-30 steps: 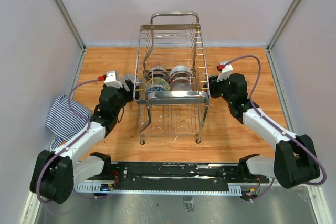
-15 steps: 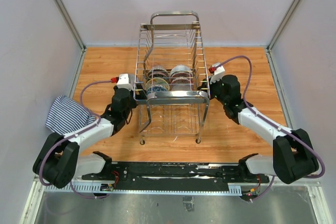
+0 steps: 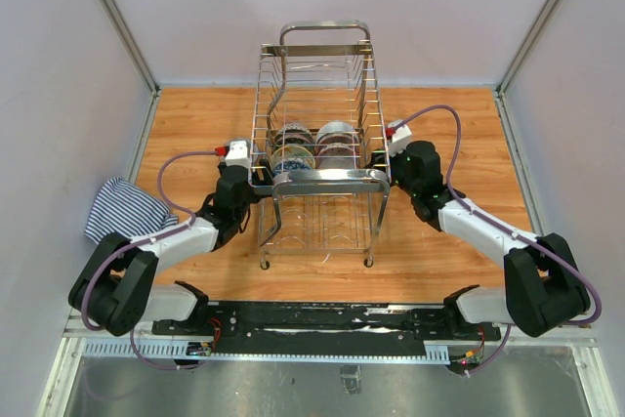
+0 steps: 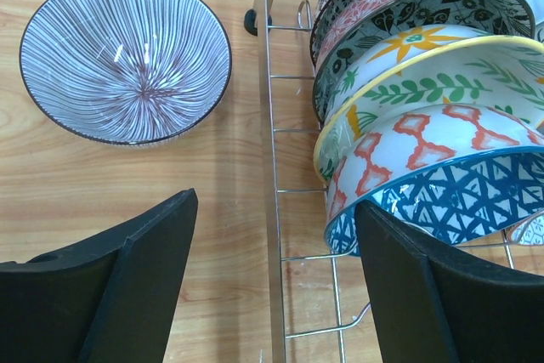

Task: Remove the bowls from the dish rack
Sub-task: Pick up the bowl from the dish rack.

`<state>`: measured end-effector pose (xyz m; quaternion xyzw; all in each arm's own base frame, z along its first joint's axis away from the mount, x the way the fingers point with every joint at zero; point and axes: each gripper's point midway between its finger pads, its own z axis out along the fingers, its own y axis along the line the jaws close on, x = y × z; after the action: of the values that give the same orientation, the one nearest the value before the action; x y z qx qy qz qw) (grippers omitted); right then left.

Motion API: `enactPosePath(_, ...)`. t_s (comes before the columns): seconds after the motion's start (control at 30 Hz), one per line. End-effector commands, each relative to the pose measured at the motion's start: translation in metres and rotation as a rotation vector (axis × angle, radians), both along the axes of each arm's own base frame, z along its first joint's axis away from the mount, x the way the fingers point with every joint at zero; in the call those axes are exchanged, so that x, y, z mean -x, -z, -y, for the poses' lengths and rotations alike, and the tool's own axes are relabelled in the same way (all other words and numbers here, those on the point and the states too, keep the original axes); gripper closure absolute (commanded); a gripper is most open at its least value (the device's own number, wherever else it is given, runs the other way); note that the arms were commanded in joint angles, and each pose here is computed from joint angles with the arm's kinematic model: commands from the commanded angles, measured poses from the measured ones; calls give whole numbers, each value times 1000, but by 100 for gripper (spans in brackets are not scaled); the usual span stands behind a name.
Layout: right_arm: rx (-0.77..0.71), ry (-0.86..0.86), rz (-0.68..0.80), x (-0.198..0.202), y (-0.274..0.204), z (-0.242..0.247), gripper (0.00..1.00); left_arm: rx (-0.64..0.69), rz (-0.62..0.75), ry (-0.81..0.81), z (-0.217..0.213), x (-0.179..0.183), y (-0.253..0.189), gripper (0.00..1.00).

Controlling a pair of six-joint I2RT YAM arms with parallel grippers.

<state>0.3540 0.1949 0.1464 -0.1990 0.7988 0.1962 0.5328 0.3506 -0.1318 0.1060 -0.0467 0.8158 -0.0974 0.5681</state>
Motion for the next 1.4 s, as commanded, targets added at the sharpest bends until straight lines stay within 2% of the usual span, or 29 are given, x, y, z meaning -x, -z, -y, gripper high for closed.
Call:
enactPosePath(0.0,-8,-7,60,-6,-17,-7,62,7,59,-1,6,-10,-17,21)
enactPosePath(0.3,-9,-10,59,-7,-18,-8,62,2,63,4,10,-14,-11,26)
enactPosePath(0.57,-11,-10,60,-7,-19,-8,62,0,81,19,15,-16,-11,35)
enactPosePath(0.77,-11,-8,62,-7,-19,-8,62,5,92,39,20,-18,-11,46)
enactPosePath(1.17,-10,-15,61,-7,-19,-9,62,5,84,71,27,-20,-3,58)
enactPosePath(1.37,-9,-43,60,-4,-18,-14,62,7,85,82,31,-21,-3,70)
